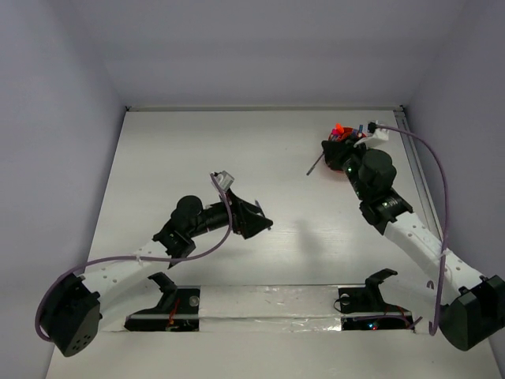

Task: Sort the stationery into containers
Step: Place the pen in the storage box.

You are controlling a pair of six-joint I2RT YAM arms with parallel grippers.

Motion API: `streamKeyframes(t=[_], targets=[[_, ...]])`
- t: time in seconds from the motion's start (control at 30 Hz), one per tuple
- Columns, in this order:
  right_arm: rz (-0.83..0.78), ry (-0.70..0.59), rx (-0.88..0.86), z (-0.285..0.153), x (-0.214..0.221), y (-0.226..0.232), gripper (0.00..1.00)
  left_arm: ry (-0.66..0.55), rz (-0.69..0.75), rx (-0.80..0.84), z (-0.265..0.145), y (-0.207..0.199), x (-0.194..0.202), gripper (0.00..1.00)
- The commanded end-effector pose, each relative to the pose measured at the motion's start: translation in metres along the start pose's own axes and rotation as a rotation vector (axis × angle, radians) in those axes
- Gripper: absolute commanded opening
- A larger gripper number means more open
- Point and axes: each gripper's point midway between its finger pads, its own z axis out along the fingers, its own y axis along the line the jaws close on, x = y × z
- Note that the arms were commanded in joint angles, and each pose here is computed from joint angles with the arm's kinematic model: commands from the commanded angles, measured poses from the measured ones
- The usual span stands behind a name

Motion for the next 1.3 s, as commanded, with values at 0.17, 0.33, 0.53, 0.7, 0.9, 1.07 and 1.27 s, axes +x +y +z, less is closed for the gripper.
streamKeyframes(t=[0.17,0.33,0.53,0.7,0.9,1.07,1.27], targets=[[-0.138,-0.290,0.543,-0.002,-0.069,-0.133,0.00,-0.118,0.130,-0.143,-0.011,0.027,-0.014,0.90],[-0.138,-0.287,0.667,0.012,-0.083,-0.185,0.00,-0.143,0.196,-0.185,-0.016,0.038,-0.014,0.91],[-0.181,-0.286,0.733,0.031,-0.089,-0.209,0.00,-0.160,0.203,-0.183,-0.023,0.035,-0.011,0.91],[-0.186,-0.284,0.740,0.047,-0.086,-0.215,0.00,-0.157,0.194,-0.168,-0.023,0.033,-0.009,0.91],[-0.197,-0.282,0.774,0.059,-0.083,-0.229,0.00,-0.141,0.184,-0.157,-0.019,0.033,-0.006,0.91],[-0.189,-0.275,0.772,0.071,-0.074,-0.236,0.00,-0.133,0.182,-0.161,-0.018,0.035,-0.004,0.91],[-0.167,-0.243,0.754,0.081,-0.061,-0.239,0.04,-0.124,0.178,-0.171,-0.017,0.039,-0.002,0.90]])
